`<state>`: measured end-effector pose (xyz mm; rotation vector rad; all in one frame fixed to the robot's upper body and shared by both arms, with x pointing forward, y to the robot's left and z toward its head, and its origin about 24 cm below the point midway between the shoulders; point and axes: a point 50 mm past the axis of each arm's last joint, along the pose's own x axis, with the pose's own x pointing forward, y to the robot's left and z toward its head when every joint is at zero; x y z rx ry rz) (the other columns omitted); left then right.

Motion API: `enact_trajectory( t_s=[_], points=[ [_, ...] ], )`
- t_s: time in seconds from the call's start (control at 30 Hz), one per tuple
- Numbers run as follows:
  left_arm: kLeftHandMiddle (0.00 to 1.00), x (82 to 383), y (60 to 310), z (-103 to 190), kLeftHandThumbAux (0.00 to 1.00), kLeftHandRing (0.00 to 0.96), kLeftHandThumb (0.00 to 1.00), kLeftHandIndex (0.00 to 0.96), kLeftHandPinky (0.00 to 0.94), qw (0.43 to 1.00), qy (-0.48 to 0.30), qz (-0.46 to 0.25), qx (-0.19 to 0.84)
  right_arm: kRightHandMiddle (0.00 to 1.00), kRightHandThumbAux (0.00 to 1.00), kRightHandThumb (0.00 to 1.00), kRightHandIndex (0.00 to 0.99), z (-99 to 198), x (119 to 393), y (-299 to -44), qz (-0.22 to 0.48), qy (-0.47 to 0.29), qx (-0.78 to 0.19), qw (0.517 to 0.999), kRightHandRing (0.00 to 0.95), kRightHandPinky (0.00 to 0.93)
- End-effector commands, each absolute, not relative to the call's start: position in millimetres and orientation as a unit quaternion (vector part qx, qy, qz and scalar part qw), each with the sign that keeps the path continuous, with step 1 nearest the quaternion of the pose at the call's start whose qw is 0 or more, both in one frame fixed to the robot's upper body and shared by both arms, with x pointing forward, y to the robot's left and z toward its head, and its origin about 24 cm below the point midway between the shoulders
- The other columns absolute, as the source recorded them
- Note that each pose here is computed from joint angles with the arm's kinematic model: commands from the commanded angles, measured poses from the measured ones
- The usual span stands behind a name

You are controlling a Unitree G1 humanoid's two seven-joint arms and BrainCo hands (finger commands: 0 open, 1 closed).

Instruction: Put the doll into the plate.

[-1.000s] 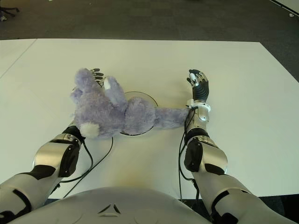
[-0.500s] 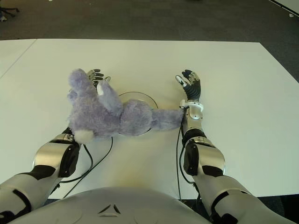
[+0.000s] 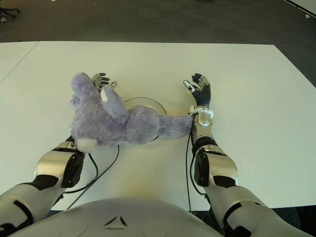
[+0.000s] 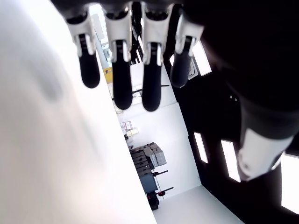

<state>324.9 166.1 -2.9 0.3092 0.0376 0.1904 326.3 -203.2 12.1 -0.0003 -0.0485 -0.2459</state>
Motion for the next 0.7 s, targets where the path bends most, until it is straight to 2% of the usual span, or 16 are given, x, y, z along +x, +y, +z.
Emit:
enact_trajectory(
  t_s=[0.03,0.17,0.63,0.7],
  points=[
    [0.364,240.0,172.8,-95.6,0.670,0.350,0.000,0.264,0.279,0.953,0.243,0.080,0.164,0.267,0.686,0.000,0.236,-88.8,236.3,-188.0,-0.143,0.185,0.033,0.972,0.260,0.249],
    [0.367,239.9,172.8,-95.8,0.665,0.347,0.000,0.267,0.250,0.953,0.244,0.082,0.161,0.274,0.696,0.000,0.242,-89.0,236.3,-187.9,-0.143,0.187,0.030,0.972,0.268,0.247],
    [0.379,240.4,172.0,-95.6,0.685,0.354,0.000,0.269,0.259,0.953,0.244,0.083,0.160,0.288,0.729,0.006,0.262,-88.5,237.3,-189.5,-0.145,0.187,0.034,0.971,0.274,0.273],
    [0.363,240.5,171.6,-94.9,0.664,0.340,0.000,0.260,0.275,0.954,0.238,0.085,0.163,0.291,0.748,0.015,0.260,-87.9,237.8,-189.8,-0.147,0.184,0.040,0.971,0.279,0.280]
  ],
)
